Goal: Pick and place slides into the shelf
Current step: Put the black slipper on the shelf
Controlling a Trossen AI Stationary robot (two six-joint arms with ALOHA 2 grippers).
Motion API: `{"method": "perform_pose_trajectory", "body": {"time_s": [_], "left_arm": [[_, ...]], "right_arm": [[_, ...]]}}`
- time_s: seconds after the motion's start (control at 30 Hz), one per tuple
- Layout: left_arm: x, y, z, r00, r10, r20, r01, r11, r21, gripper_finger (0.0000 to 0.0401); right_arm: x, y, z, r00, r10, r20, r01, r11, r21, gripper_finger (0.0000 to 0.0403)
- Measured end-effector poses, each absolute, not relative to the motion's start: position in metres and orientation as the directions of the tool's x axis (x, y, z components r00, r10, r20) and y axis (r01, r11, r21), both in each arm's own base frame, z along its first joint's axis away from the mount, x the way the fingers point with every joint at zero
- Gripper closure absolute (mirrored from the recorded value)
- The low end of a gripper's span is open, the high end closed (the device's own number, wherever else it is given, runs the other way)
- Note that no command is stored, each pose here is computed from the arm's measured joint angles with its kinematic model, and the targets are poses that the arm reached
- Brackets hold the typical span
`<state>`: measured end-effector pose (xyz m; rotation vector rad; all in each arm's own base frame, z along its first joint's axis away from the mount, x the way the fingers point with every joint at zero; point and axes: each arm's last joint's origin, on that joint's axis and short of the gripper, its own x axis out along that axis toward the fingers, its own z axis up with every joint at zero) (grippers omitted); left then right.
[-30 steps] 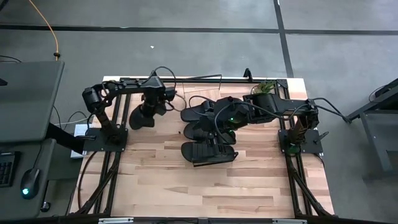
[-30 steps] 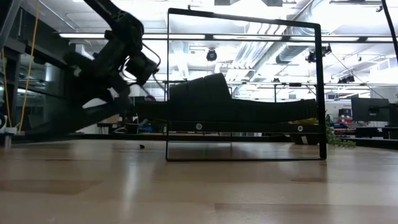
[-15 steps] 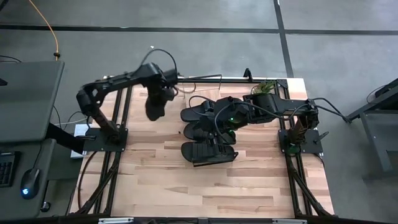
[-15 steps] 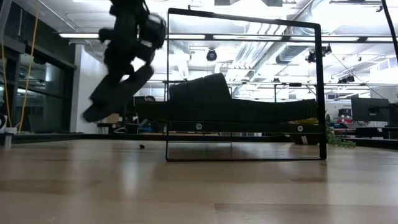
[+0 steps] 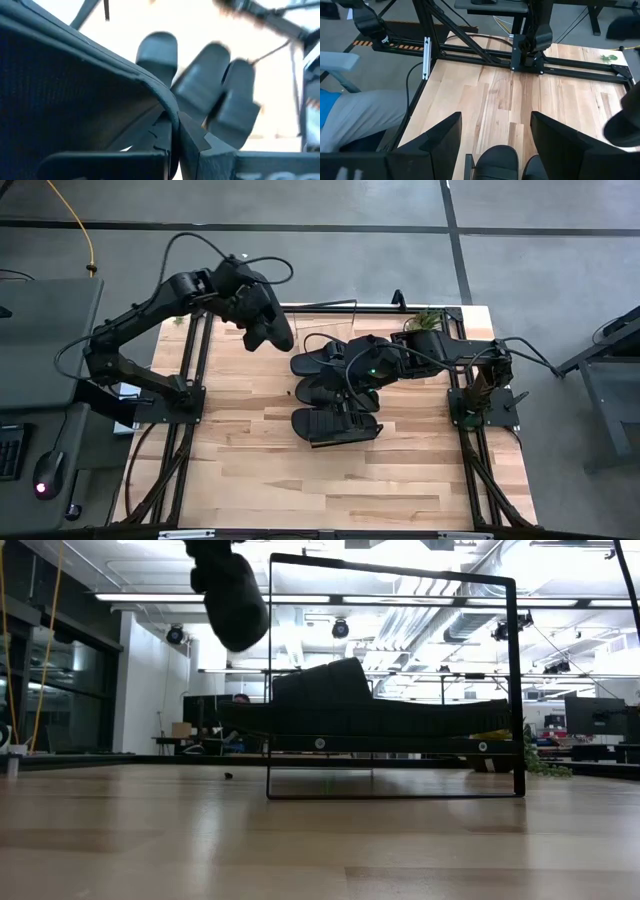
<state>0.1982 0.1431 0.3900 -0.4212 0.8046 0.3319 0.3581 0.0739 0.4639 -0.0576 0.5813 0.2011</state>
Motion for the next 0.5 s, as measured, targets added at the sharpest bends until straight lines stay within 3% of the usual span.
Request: {"method": "perform_pose_trajectory", "body": {"time_s": [0.3, 0.5], "left_arm": [[0.204, 0.143, 0.399, 0.857, 0.118, -0.502, -0.354, 0.841, -0.408, 0.0400], [0.212, 0.148, 0.380, 0.876, 0.096, -0.473, -0.349, 0.803, -0.484, 0.0399]], "right_arm": [[0.359, 0.074, 0.465, 0.824, 0.173, -0.539, -0.205, 0.979, 0.001, 0.0176], [0.359, 0.072, 0.465, 0.833, 0.132, -0.537, -0.169, 0.985, -0.020, 0.0176]]}}
